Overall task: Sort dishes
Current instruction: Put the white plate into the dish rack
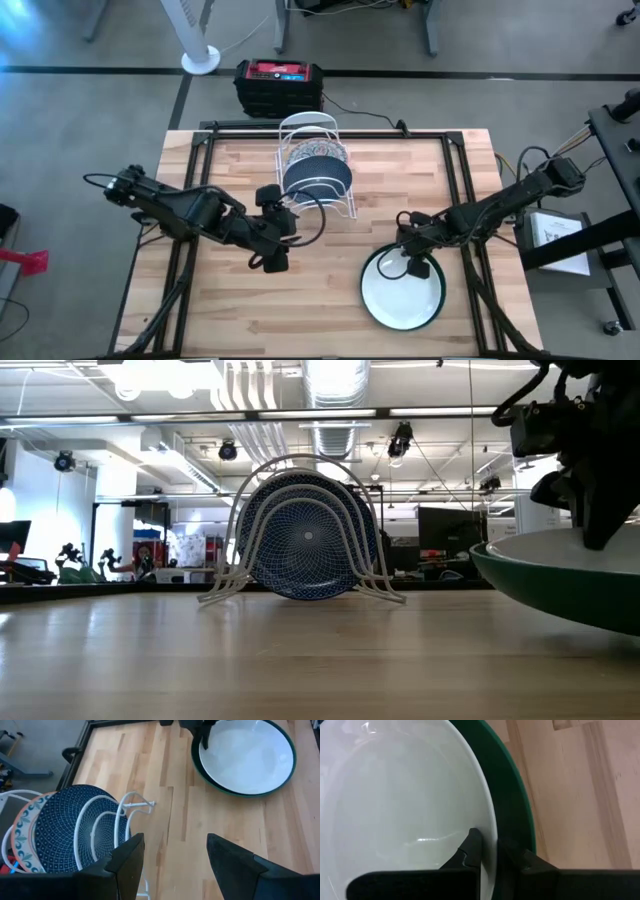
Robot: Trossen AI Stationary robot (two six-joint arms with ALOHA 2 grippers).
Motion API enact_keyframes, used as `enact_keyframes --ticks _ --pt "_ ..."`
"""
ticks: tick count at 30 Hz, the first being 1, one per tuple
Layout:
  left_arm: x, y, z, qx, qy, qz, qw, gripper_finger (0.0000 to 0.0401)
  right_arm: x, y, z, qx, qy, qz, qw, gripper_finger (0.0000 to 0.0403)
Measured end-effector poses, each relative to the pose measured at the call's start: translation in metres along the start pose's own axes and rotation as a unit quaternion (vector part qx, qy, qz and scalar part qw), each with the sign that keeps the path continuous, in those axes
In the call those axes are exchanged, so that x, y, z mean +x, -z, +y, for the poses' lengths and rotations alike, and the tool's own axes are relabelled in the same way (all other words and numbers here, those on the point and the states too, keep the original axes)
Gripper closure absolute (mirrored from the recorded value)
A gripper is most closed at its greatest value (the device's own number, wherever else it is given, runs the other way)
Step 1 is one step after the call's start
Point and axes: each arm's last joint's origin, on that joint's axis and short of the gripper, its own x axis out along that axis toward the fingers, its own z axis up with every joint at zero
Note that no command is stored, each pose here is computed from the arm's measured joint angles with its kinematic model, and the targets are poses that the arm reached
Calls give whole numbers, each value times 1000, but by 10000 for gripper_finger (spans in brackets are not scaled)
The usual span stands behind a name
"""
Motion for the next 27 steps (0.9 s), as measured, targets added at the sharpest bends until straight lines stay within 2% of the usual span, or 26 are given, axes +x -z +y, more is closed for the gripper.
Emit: enact_keyframes --ticks 5,8,12,16,20,27 --pt "1 0 -1 1 1 1 1000 196 0 1 0 -12 6 1 1000 386" --pt "-1 0 -1 1 2 -1 1000 196 -1 0 2 -55 10 -7 998 386" --pt "-2 0 -1 0 4 -4 1000 196 -1 1 1 -83 24 -10 996 386" --pt "-3 0 -3 2 7 -5 1000 196 -4 1 2 -80 26 -3 996 385" --pt "-3 0 -3 2 7 -5 1000 196 -14 -3 4 -83 1 -27 996 385" --pt "-3 0 -4 2 11 -5 1000 196 -36 -6 3 -59 -7 -56 997 387"
